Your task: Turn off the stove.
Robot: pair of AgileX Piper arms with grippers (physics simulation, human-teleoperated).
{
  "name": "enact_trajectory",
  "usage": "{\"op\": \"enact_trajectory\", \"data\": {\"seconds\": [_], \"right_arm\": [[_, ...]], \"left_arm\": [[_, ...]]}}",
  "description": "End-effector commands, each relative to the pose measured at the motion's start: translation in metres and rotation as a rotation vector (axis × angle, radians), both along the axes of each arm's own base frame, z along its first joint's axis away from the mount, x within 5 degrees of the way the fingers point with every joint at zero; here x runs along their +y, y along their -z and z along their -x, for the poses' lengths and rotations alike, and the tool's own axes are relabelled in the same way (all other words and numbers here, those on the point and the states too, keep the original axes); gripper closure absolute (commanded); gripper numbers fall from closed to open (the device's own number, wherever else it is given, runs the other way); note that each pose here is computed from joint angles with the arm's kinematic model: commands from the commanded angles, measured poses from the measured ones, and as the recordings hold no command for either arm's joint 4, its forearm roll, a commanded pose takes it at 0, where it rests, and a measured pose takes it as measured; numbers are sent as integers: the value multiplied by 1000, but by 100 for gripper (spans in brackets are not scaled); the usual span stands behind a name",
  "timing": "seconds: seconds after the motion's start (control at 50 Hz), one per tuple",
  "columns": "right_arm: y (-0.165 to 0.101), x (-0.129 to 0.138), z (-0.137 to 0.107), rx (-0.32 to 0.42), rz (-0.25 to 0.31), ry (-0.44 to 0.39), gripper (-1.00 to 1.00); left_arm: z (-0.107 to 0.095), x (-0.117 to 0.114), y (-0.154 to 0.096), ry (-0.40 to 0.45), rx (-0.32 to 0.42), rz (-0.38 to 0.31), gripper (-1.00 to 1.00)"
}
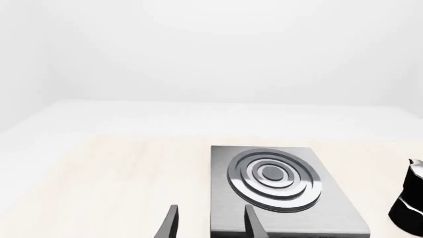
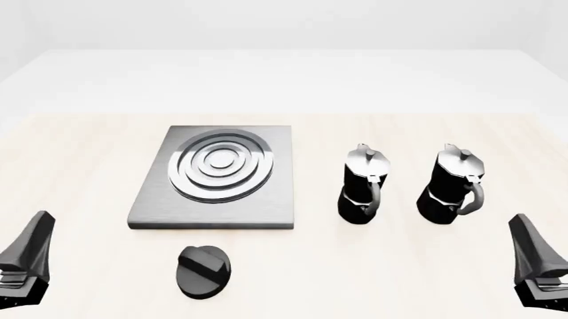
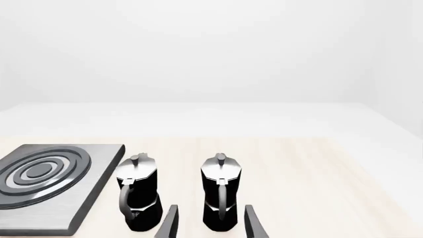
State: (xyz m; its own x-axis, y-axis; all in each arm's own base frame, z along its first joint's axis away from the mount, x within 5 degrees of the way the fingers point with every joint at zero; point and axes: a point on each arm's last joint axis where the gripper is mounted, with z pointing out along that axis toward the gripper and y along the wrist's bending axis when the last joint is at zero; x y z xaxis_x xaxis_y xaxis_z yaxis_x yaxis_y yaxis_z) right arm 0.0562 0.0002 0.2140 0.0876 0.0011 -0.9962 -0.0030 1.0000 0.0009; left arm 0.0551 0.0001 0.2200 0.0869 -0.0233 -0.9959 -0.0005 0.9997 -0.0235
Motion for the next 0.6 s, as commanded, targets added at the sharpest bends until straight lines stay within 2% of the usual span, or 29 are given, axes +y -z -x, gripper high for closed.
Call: {"op": "enact_trajectory", "data": {"seconds": [0.02, 0.4, 0.48, 0.52, 0.54, 0.58, 0.6], "right_arm": [[0, 0, 0, 5, 1, 1, -100], [0, 0, -3, 9, 5, -4, -100], [0, 0, -4, 9, 6, -7, -100], [0, 0, -4, 9, 6, -7, -100], [0, 0, -5, 10, 6, -6, -100], [0, 0, -6, 10, 6, -5, -100], [-1, 0, -6, 9, 5, -5, -100]], "left_arm": [[-2, 0, 6, 1, 4, -23, -100], [-2, 0, 4, -1, -5, -24, -100], [-6, -1, -2, 11, 3, -26, -100], [-6, -1, -3, 15, 1, -51, -100], [-15, 1, -12, -10, 22, -13, -100], [-21, 0, -15, 0, 38, 7, -100], [-21, 0, -19, -3, 29, -14, -100]]}}
